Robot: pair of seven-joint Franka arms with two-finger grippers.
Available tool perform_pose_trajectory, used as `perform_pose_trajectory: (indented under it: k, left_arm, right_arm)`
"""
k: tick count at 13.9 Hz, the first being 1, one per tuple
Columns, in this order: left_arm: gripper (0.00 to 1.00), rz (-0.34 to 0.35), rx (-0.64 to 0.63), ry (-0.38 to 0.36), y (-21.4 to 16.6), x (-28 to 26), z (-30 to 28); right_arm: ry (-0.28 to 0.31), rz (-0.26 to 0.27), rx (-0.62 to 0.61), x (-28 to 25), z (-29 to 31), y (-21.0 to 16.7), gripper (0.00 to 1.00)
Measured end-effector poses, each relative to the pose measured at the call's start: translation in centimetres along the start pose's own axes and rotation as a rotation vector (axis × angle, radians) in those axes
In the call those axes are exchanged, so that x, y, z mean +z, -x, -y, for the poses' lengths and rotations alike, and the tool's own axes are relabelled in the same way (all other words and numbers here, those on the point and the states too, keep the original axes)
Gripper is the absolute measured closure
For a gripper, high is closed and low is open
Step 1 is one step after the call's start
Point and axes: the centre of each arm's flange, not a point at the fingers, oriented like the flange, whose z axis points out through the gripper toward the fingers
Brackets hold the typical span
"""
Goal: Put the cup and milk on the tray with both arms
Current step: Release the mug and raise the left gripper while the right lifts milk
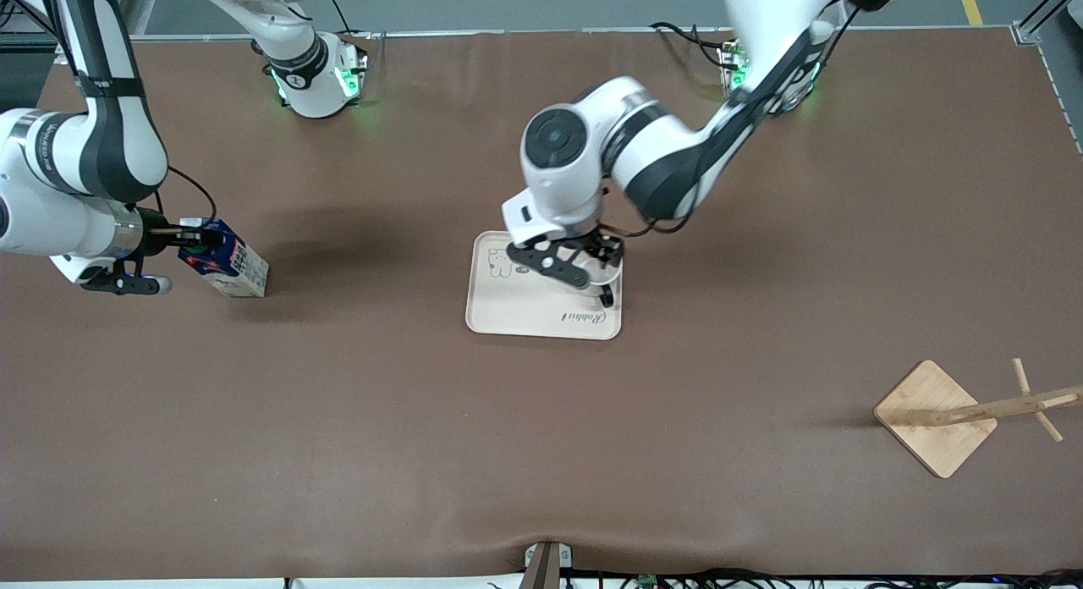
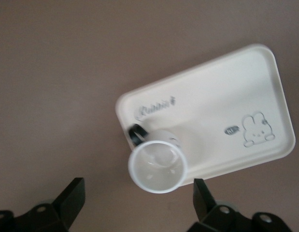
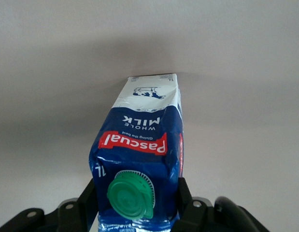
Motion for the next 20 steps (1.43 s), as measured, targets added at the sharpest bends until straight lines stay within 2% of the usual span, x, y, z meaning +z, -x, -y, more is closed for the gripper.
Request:
perform_pose_trajectory:
  k: [2, 5, 8, 10, 14, 17, 20]
  left_arm:
    - [0.00, -0.030, -0.111, -0.030, 0.0, -4.9, 7.9]
    - [0.00, -0.016, -0.253, -0.068, 1.2, -8.4, 17.3]
    - [0.00, 0.011, -0.366, -0.040, 2.6, -10.3, 23.4]
    - [0.00, -0.009, -0.438, -0.032, 4.1, -12.7, 27.1]
    - [0.00, -0.032, -0.495, -0.062, 7.2, -16.6, 29.4]
    - [0.00, -0.021, -0.501, -0.075, 8.3, -16.8, 29.1]
    - [0.00, 0.001, -0.462, -0.077, 9.8, -16.5, 30.1]
  right_arm:
    - [-0.002, 0.019, -0.001, -1.2, -0.1, 0.2, 0.39]
    - [-0.001, 0.037, -0.013, -3.5, 0.4, 0.5, 0.39]
    - [0.010, 0.087, -0.054, -7.4, 2.9, 1.3, 0.39]
    - [0.002, 0.113, -0.098, -9.4, 6.1, 1.4, 0.39]
    - [-0.080, 0.135, -0.108, -9.3, 10.8, 0.8, 0.39]
    - [-0.125, 0.152, -0.046, -9.1, 14.6, 1.0, 0.39]
    - [-0.146, 0.179, 0.011, -8.7, 21.4, 1.8, 0.39]
